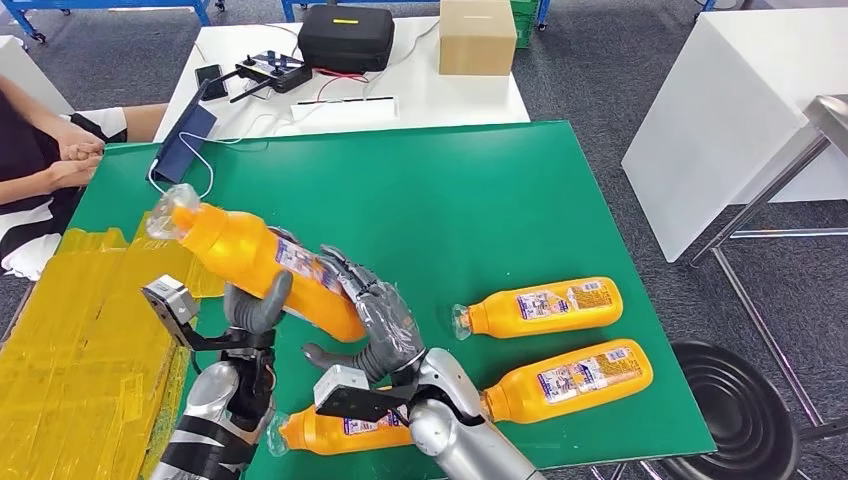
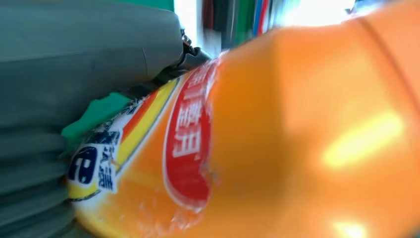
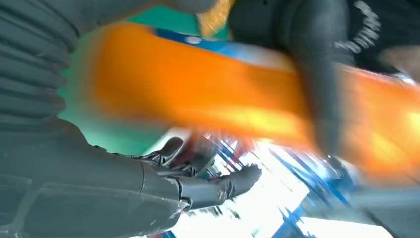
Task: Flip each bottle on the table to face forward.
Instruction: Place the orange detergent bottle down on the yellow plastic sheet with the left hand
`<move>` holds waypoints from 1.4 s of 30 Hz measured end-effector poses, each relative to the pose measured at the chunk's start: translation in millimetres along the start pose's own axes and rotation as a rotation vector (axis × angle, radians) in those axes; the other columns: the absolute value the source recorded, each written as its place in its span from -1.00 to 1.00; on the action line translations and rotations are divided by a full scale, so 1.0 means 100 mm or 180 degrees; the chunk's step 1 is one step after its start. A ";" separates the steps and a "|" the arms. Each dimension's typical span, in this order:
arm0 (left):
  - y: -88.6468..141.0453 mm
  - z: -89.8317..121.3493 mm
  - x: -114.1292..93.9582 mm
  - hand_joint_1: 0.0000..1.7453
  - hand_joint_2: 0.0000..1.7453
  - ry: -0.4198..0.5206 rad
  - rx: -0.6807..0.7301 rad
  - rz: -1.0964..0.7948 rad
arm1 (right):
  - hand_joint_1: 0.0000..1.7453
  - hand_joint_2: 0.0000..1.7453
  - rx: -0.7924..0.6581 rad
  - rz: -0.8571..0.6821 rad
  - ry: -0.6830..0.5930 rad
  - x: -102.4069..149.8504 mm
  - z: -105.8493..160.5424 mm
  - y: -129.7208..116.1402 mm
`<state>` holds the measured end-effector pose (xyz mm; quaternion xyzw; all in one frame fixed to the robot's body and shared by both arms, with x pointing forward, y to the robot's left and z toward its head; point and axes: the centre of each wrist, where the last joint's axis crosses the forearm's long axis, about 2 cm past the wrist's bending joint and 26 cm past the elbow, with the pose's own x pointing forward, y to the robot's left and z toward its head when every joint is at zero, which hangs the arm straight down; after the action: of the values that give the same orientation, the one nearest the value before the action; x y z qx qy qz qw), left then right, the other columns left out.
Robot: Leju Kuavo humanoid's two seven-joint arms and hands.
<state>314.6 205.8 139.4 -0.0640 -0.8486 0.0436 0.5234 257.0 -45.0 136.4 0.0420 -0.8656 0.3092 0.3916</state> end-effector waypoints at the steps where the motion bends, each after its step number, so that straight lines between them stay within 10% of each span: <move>1: 0.07 -0.03 0.04 1.00 1.00 -0.0081 0.0240 -0.0235 | -1.00 1.00 -0.0093 0.0012 -0.0060 0.05 0.04 -0.01; 7: 0.42 -0.14 0.28 1.00 1.00 -0.0583 0.1090 -0.1763 | -1.00 1.00 -0.0618 0.0074 -0.0330 0.29 0.32 -0.26; 13: 0.62 -0.33 0.41 1.00 1.00 -0.0886 0.1021 -0.4005 | -1.00 1.00 -0.0968 0.0177 -0.0496 0.41 0.47 -0.55; 22: 0.77 -0.40 0.39 1.00 1.00 -0.0632 0.1202 -0.4273 | -1.00 1.00 -0.1101 0.0243 -0.0559 0.45 0.53 -0.71; 37: 1.48 -0.57 -0.38 0.98 1.00 0.2015 -0.0350 -0.5939 | -1.00 1.00 -0.1251 0.0199 -0.0459 0.34 0.64 -1.04; 41: 1.60 -0.59 -0.42 -0.85 1.00 0.2359 -0.0446 -0.6054 | -1.00 1.00 -0.1267 0.0227 -0.0424 0.31 0.65 -1.08; 42: 1.62 -0.60 -0.43 -1.00 1.00 0.2412 -0.0425 -0.6066 | -1.00 1.00 -0.1269 0.0234 -0.0417 0.31 0.65 -1.08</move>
<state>396.9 360.0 105.7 0.5977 -0.3266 -0.4603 0.5694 227.3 -164.1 179.8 -0.0480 -0.9342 0.1426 0.3236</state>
